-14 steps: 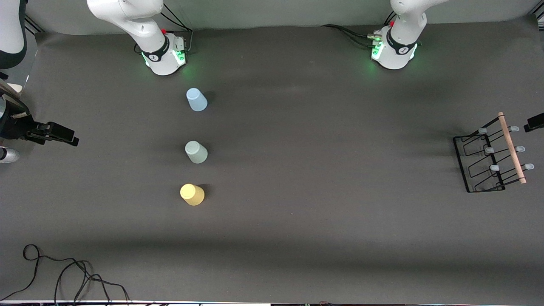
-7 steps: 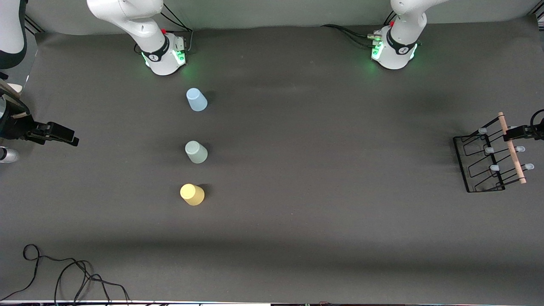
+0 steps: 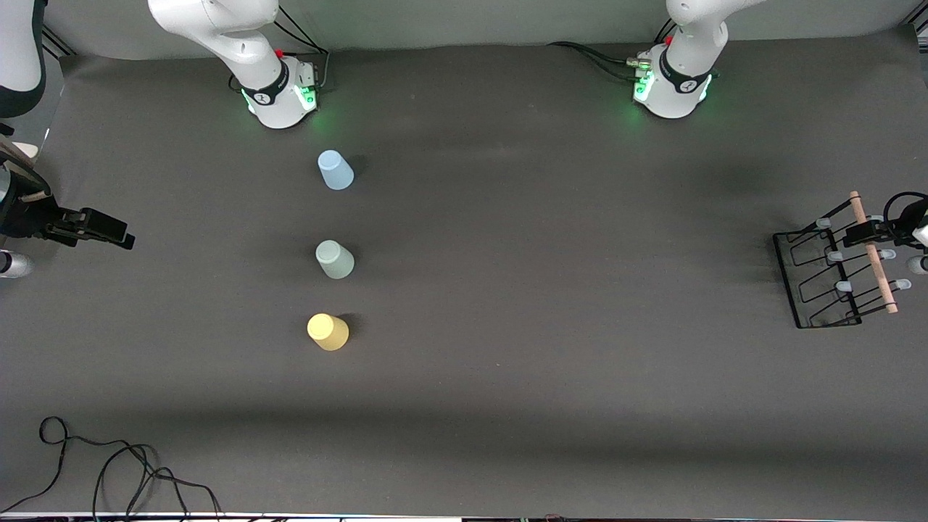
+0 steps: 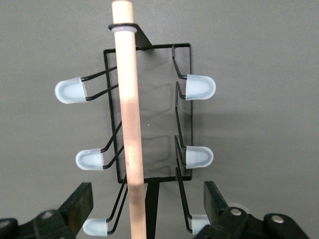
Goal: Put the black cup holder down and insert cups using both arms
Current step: 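Close the left gripper on the rack's wooden handle and lift it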
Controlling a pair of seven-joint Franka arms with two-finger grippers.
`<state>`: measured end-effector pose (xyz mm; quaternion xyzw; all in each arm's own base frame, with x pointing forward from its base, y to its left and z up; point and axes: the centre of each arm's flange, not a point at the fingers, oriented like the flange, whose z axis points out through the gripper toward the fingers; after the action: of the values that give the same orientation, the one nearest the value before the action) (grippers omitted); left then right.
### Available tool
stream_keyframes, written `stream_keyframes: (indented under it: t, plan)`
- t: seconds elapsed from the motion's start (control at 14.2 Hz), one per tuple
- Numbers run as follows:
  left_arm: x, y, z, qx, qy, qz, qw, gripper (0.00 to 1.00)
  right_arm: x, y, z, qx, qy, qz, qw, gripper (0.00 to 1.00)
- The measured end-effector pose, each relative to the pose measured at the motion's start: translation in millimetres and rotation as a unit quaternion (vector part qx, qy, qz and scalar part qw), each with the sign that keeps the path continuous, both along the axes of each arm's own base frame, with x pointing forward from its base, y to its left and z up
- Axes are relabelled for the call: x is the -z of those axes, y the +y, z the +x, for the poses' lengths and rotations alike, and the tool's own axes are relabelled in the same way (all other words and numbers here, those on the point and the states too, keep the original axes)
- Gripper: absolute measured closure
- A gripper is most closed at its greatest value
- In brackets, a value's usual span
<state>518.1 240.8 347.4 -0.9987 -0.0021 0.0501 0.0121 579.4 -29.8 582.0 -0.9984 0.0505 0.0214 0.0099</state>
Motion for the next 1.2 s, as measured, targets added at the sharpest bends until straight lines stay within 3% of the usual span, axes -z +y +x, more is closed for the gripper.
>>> stream_keyframes:
  t: [0.21,0.42,0.7,0.98,1.2]
  plan:
    - [7.7,2.5,0.3,0.003,0.002,-0.001,1.0,0.04,0.0,0.0,0.0,0.0,0.0,0.0,1.0,0.0]
    - [7.8,3.4,-0.1,0.004,0.002,-0.001,1.0,0.41,0.0,0.0,0.0,0.0,0.0,0.0,1.0,0.0]
    - [6.9,6.2,-0.7,0.003,0.001,-0.001,1.0,0.82,0.0,0.0,0.0,0.0,0.0,0.0,1.0,0.0]
    - [-0.2,15.8,-0.4,-0.005,-0.006,0.003,1.0,0.84,0.0,0.0,0.0,0.0,0.0,0.0,1.0,0.0]
    - [-37.7,16.4,14.8,-0.014,-0.017,-0.008,1.0,0.84,0.0,0.0,0.0,0.0,0.0,0.0,1.0,0.0]
